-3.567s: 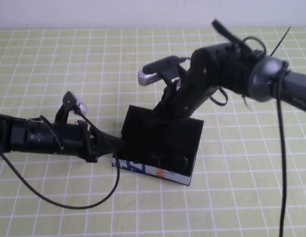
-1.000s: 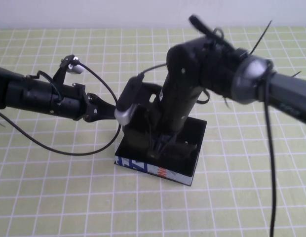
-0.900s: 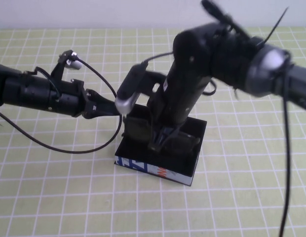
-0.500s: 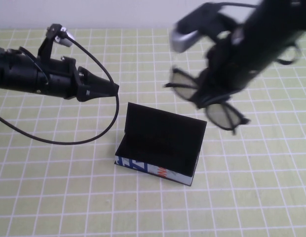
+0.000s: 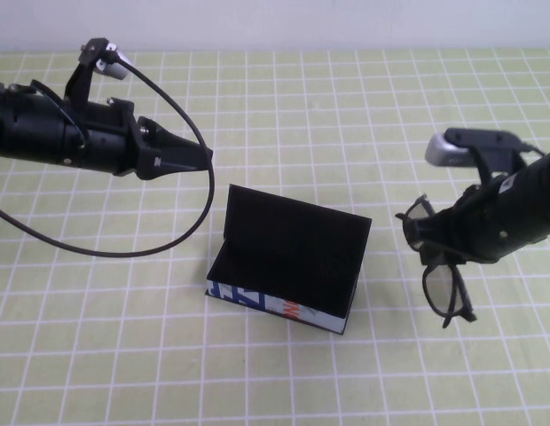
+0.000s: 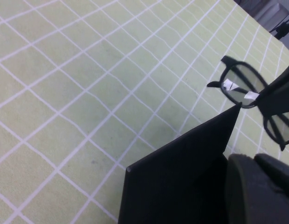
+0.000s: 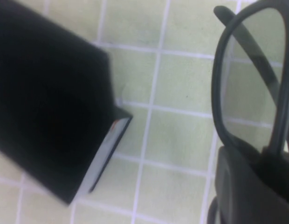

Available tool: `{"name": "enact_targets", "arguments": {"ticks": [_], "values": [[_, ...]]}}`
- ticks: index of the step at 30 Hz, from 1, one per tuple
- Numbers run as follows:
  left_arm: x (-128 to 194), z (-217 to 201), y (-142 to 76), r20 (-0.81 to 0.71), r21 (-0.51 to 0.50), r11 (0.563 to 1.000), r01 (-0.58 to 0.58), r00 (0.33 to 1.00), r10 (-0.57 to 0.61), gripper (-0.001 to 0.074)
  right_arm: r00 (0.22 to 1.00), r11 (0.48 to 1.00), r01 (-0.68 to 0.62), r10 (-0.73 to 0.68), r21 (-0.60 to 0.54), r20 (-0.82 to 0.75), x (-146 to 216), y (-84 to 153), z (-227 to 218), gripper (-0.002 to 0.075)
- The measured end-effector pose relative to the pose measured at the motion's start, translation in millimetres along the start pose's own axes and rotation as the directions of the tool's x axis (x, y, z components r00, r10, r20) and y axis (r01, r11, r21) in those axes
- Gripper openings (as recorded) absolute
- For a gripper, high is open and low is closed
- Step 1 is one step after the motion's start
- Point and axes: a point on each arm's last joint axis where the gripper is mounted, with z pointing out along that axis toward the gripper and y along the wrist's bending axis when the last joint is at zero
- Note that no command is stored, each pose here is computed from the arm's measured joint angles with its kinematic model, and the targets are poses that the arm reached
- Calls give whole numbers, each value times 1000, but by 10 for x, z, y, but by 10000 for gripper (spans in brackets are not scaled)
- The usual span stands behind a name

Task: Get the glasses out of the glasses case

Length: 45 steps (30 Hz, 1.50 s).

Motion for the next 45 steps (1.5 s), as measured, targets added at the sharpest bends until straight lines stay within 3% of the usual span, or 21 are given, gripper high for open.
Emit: {"name": "enact_targets", "arguments": {"ticks": [8,14,16,20,23,29,32,37,45], "values": [[1,0,2,-1,-3,1000,-1,1000,1,-4,998,998,-55,55,21,-22,-7,-112,433,92],[5,0,3,-5,-3,1000,-3,1000,3,-4,998,998,-60,61,24,-25,-1,-122,465,316],[5,0,3,-5,-3,1000,2,1000,-2,-4,997,998,-65,65,20,-27,2,-109,424,357],[-16,-19,-7,1,-23,1000,12,1000,-12,-4,997,998,-68,68,-7,-23,16,-22,137,342],[-64,-93,-83,33,-79,997,10,999,-7,-4,999,998,-45,45,-39,-7,60,71,-211,276],[30,-385,-510,145,-255,967,11,989,27,-4,997,996,45,-40,-72,69,489,193,-971,165],[154,-600,-860,247,-353,935,16,966,76,-4,985,992,89,-75,-89,153,873,197,-1320,107],[530,-943,-1429,408,-510,859,36,890,205,-4,936,982,161,-119,-100,331,1473,136,-1759,5],[1292,-1322,-2122,517,-695,716,63,736,438,-4,813,964,245,-147,-102,563,2054,50,-2068,-15]]}}
